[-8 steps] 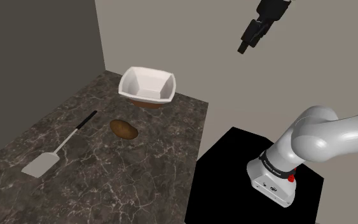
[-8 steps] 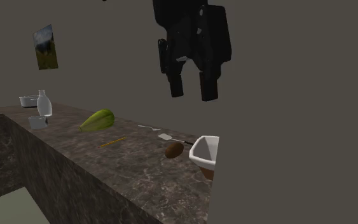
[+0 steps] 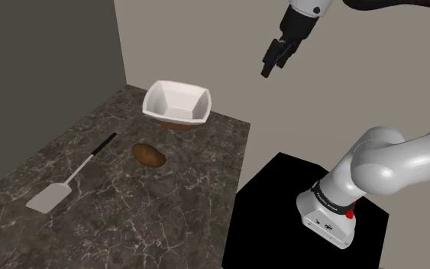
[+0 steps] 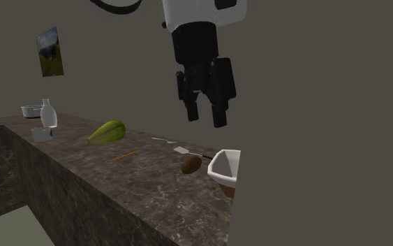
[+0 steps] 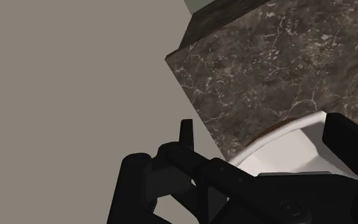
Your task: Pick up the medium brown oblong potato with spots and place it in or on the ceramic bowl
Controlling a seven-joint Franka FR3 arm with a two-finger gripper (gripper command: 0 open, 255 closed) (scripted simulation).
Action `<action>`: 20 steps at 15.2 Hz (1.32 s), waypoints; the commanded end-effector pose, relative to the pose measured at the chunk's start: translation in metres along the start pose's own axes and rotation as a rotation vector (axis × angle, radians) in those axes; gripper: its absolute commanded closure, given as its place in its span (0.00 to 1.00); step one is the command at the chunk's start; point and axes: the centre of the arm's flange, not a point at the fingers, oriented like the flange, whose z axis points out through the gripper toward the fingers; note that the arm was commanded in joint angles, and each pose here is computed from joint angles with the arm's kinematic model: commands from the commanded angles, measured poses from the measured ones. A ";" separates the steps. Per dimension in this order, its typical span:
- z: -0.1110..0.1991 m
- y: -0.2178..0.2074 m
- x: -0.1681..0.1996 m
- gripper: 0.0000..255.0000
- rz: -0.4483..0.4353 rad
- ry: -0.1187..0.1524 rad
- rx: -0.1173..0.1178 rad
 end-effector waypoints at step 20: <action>0.135 -0.230 0.085 0.00 -0.099 -0.005 -0.025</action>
